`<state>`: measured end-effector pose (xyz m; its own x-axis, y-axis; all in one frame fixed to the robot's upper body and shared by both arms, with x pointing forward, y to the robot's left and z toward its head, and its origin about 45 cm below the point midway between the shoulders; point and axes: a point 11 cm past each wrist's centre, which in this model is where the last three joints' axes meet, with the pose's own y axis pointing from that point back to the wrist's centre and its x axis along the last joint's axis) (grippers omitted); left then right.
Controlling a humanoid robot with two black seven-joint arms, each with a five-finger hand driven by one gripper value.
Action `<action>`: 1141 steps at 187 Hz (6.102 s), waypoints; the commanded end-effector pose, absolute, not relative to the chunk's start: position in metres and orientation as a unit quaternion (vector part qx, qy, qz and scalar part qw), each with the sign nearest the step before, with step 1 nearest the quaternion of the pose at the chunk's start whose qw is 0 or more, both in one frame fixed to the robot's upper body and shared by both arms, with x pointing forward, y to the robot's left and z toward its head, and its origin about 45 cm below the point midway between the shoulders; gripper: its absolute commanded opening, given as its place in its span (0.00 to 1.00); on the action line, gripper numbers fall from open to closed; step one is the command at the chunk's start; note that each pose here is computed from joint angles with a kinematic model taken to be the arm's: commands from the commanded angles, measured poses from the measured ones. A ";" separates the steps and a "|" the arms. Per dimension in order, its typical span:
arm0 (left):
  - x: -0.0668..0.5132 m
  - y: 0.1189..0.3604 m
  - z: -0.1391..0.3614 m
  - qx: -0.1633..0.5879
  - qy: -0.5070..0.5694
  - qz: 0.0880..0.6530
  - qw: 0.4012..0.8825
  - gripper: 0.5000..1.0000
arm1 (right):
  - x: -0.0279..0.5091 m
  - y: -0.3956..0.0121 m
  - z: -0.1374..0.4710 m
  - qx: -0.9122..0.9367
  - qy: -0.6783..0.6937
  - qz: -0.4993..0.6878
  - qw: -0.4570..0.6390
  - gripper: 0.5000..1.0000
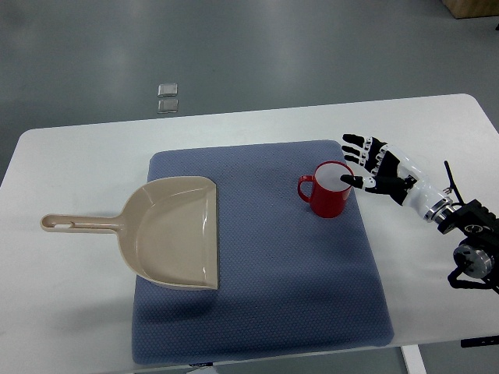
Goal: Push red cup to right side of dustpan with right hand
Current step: 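Move the open right hand toward the red mug's side nearest it, then press the right hand's palm against the red mug, then push the red mug with the right hand toward the dustpan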
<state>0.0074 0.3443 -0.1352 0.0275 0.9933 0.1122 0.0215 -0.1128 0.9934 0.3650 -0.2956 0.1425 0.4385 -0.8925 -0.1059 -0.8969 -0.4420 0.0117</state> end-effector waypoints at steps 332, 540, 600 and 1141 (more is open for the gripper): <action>0.007 0.344 -0.135 0.540 0.470 0.515 0.472 1.00 | 0.348 -0.263 0.117 -0.828 0.557 0.062 0.029 0.85; 0.007 0.344 -0.135 0.540 0.470 0.515 0.472 1.00 | 0.343 -0.227 0.111 -0.839 0.539 0.067 0.038 0.85; 0.007 0.344 -0.135 0.540 0.470 0.515 0.472 1.00 | 0.341 -0.219 0.110 -0.840 0.536 0.073 0.043 0.85; 0.007 0.344 -0.135 0.540 0.470 0.515 0.472 1.00 | 0.305 -0.101 0.097 -0.891 0.444 0.084 0.048 0.85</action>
<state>0.0074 0.3443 -0.1352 0.0275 0.9933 0.1122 0.0215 -0.1128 0.9934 0.3084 -0.1067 0.0980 0.5794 -0.7920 -0.1924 -0.8084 -0.5885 -0.0117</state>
